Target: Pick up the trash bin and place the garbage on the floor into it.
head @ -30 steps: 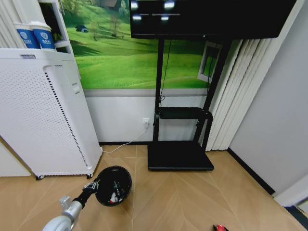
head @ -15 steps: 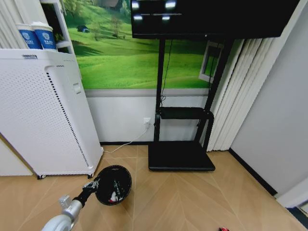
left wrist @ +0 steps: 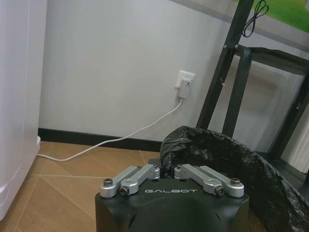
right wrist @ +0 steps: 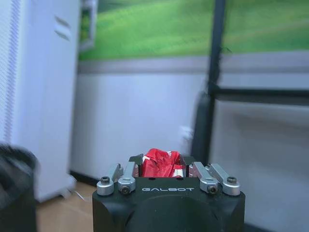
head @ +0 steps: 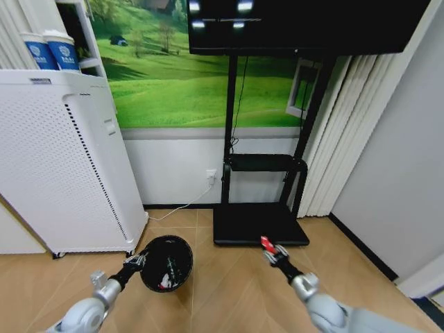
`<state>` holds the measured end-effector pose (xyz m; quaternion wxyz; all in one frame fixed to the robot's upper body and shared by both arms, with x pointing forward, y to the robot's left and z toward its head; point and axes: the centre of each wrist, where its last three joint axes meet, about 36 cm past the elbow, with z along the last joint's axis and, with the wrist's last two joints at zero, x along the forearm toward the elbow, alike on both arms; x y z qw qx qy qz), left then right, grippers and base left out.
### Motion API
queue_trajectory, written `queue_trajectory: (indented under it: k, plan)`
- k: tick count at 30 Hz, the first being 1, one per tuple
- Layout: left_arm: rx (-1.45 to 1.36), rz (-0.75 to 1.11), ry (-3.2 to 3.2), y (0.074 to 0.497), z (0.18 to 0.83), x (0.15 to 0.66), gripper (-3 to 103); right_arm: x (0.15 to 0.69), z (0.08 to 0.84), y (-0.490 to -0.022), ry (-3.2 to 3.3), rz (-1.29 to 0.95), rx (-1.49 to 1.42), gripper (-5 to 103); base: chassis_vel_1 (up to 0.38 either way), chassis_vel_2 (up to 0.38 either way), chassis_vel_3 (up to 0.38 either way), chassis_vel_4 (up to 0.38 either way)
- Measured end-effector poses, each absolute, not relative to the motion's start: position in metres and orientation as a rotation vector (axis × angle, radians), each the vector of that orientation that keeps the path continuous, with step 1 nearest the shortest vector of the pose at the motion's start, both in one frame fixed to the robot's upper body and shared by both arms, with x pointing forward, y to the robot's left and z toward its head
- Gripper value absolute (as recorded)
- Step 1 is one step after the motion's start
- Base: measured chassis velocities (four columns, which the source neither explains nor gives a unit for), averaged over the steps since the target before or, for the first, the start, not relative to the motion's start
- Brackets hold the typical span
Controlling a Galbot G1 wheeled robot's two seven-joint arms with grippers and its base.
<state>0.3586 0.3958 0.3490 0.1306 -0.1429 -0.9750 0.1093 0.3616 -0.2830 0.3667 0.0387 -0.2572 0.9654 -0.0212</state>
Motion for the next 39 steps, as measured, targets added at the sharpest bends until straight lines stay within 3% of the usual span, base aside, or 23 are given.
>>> queue_trajectory:
  k: [5, 13, 29, 34, 36, 38, 39]
  plan:
    - [-0.407, 0.333, -2.83, 0.389, 0.344, 0.364, 7, 0.353, 0.371, -0.229, 2.917, 0.037, -1.018, 40, 0.0, 0.0, 0.0, 0.0]
    - [-0.376, 0.381, -2.827, 0.371, 0.334, 0.361, 7, 0.371, 0.365, -0.105, 2.77, 0.121, -1.427, 40, 0.0, 0.0, 0.0, 0.0]
    - [-0.43, 0.412, -2.815, 0.353, 0.339, 0.344, 7, 0.38, 0.327, -0.028, 2.779, 0.09, -1.519, 37, 0.0, 0.0, 0.0, 0.0]
    - [-0.447, 0.423, -2.819, 0.349, 0.341, 0.343, 7, 0.384, 0.324, -0.038, 2.837, 0.069, -1.448, 56, 0.0, 0.0, 0.0, 0.0]
    - [-0.451, 0.425, -2.82, 0.347, 0.342, 0.343, 7, 0.385, 0.323, -0.043, 2.849, 0.059, -1.428, 56, 0.0, 0.0, 0.0, 0.0]
    - [-0.459, 0.43, -2.823, 0.344, 0.342, 0.342, 7, 0.39, 0.32, -0.058, 2.878, 0.029, -1.374, 72, 0.0, 0.0, 0.0, 0.0]
    - [-0.46, 0.429, -2.824, 0.344, 0.341, 0.342, 7, 0.391, 0.319, -0.065, 2.893, 0.018, -1.348, 72, 0.0, 0.0, 0.0, 0.0]
